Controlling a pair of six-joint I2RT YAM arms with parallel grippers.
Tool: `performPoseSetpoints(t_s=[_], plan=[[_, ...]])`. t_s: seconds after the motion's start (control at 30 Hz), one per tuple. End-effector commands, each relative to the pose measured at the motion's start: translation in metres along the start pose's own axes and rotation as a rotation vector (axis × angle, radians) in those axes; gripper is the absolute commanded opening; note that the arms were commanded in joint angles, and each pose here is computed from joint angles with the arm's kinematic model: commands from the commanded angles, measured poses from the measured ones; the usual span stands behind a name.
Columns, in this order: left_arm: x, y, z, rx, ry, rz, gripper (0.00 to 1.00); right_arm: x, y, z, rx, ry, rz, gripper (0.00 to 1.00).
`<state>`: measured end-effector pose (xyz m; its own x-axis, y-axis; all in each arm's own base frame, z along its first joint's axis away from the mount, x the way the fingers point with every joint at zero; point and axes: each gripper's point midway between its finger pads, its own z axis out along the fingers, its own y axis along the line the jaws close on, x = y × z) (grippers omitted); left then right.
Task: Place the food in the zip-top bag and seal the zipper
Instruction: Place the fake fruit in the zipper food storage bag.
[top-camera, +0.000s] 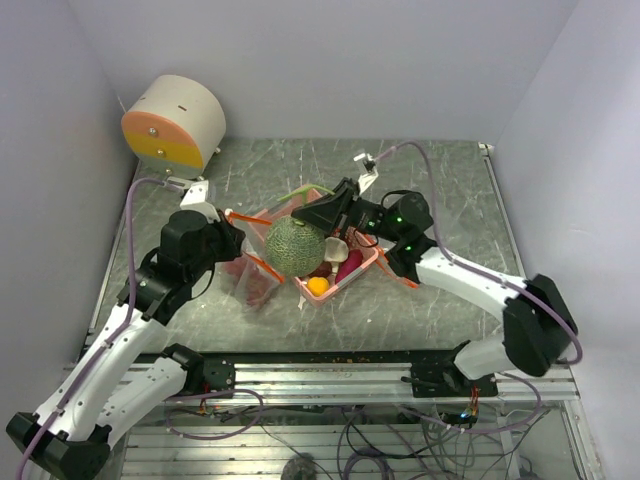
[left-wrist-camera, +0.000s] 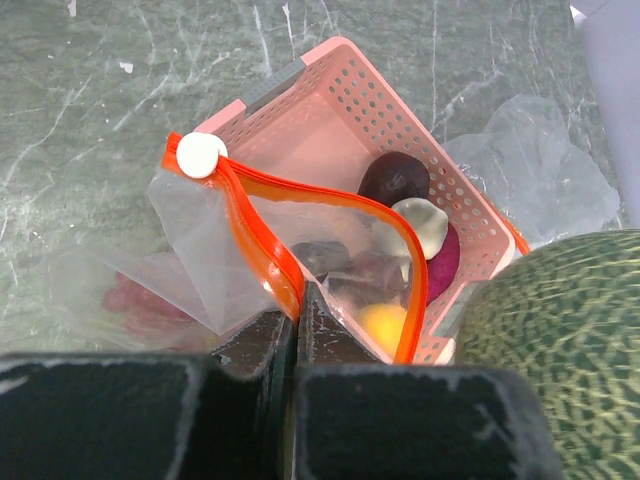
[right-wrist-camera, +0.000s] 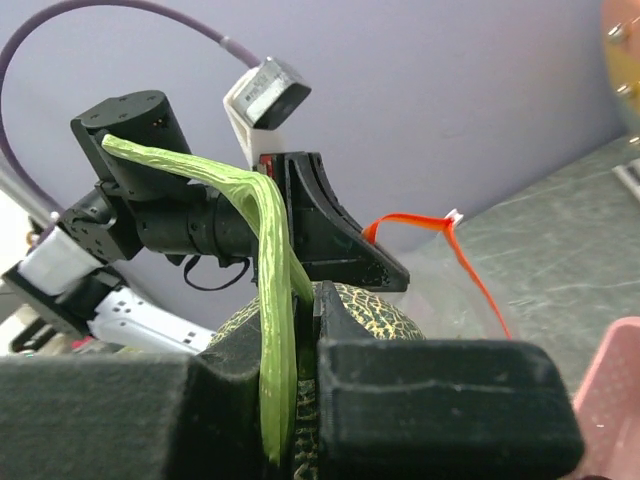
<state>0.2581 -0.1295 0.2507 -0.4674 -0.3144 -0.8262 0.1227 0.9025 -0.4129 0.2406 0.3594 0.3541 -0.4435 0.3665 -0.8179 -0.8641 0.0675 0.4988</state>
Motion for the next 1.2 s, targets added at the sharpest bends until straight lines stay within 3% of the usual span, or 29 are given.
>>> performPoseSetpoints(t_s=[0.0, 0.27, 0.73, 1.03, 1.17], plan=[[-0.008, -0.008, -0.012, 0.04, -0.015, 0.001, 0.09, -0.005, 0.029, 0.01, -0.192, -0.045, 0.069, 0.0], [0.0, -0.015, -0.017, 0.091, 0.018, -0.008, 0.09, 0.013, -0.006, 0.036, -0.059, -0.053, 0.031, 0.0], [0.014, -0.029, -0.034, 0.182, 0.086, -0.03, 0.09, 0.039, -0.093, 0.021, 0.525, -0.088, -0.193, 0.0], [0.008, -0.033, -0.03, 0.186, 0.083, -0.035, 0.08, 0.054, -0.075, 0.026, 0.713, -0.134, -0.362, 0.0], [-0.007, -0.04, -0.028, 0.192, 0.057, -0.036, 0.08, 0.072, -0.07, 0.019, 0.881, -0.147, -0.449, 0.0]])
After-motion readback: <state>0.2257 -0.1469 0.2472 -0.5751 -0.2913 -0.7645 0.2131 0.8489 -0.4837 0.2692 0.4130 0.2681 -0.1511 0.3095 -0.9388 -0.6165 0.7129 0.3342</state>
